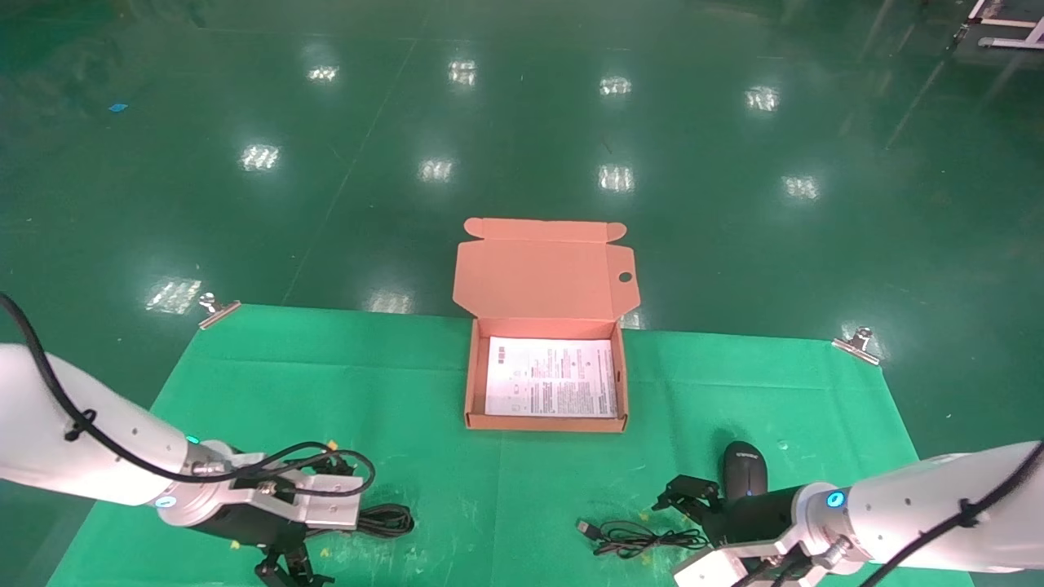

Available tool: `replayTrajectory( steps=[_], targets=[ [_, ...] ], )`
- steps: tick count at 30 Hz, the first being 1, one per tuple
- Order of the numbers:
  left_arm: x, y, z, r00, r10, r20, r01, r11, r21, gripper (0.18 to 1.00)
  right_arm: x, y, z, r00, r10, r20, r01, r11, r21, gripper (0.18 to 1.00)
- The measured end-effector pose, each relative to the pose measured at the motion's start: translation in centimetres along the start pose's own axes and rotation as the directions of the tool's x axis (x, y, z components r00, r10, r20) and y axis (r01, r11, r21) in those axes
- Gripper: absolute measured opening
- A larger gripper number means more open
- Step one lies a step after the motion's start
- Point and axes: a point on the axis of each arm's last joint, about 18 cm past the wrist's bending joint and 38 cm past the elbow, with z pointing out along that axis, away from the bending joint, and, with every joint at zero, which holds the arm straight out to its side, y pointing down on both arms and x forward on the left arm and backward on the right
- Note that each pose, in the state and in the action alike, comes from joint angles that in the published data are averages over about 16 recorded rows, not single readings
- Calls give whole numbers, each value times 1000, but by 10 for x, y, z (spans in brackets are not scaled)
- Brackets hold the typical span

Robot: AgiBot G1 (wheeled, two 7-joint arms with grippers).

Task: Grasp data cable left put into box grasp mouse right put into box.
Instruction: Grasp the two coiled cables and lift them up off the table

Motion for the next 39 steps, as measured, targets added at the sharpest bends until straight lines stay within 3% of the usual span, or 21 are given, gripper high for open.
replayTrajectory(
  steps=[24, 31, 39],
  targets=[
    [-16, 22, 37, 990, -140, 25, 139, 990, 38, 997, 1, 19, 36, 992, 126, 11, -126, 991, -38, 999],
    [-17, 23, 39, 988, -150, 31, 148, 988, 41, 970, 0, 22, 38, 990, 144, 0, -144, 988, -48, 981],
    [-17, 23, 38, 989, -147, 30, 146, 988, 42, 881, 0, 21, 38, 990, 141, 2, -141, 989, -45, 922]
  ],
)
